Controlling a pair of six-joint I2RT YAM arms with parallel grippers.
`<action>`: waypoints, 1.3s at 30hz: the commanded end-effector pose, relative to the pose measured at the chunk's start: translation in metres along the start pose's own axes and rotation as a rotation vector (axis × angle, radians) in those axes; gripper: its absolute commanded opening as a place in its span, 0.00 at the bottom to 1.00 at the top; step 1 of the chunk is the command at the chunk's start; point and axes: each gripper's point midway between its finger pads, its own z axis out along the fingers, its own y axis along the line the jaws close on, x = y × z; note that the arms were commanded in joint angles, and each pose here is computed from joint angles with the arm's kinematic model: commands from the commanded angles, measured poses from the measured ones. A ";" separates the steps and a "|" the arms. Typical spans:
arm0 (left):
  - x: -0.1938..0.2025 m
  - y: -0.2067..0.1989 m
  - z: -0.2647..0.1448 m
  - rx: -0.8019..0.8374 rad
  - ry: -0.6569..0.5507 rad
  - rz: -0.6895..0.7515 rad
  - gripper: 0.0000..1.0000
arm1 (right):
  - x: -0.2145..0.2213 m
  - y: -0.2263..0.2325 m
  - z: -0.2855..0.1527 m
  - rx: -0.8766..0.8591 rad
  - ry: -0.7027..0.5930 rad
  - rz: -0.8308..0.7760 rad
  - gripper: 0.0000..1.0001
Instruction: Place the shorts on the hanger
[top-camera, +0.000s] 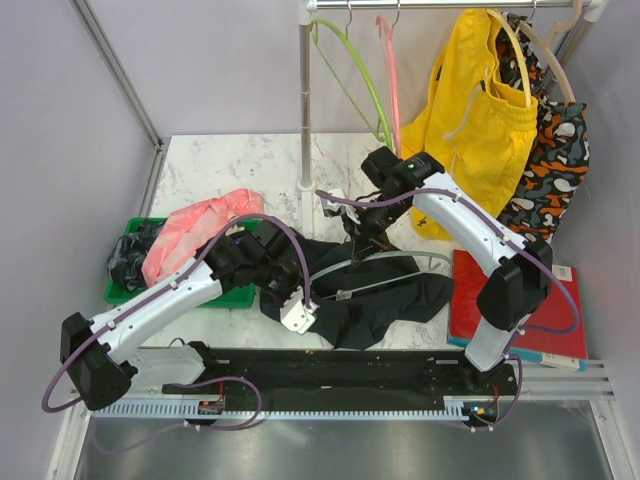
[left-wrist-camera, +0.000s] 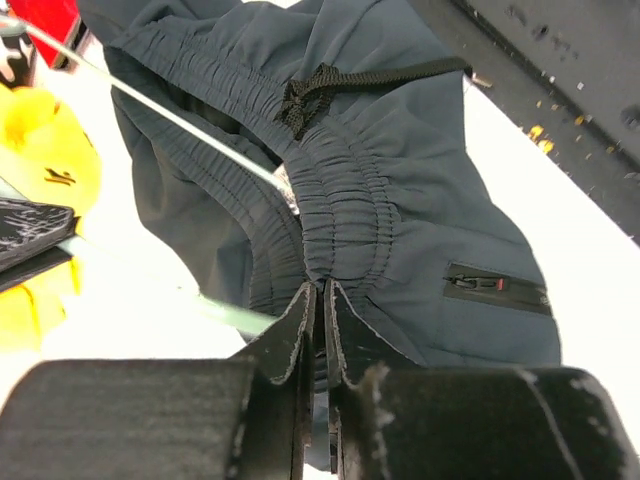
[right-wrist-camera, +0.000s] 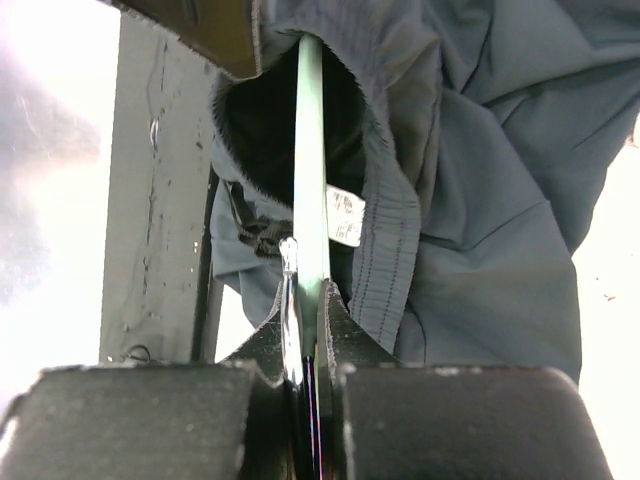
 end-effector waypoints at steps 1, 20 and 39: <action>-0.020 0.006 -0.015 -0.074 -0.044 -0.069 0.13 | -0.039 0.001 -0.026 0.032 -0.179 -0.040 0.00; 0.010 0.013 -0.090 -0.262 -0.202 -0.946 0.80 | -0.038 0.018 -0.023 0.001 -0.223 -0.071 0.00; 0.034 0.024 -0.013 -0.325 -0.112 -1.015 0.66 | -0.060 0.024 -0.026 0.030 -0.274 -0.144 0.00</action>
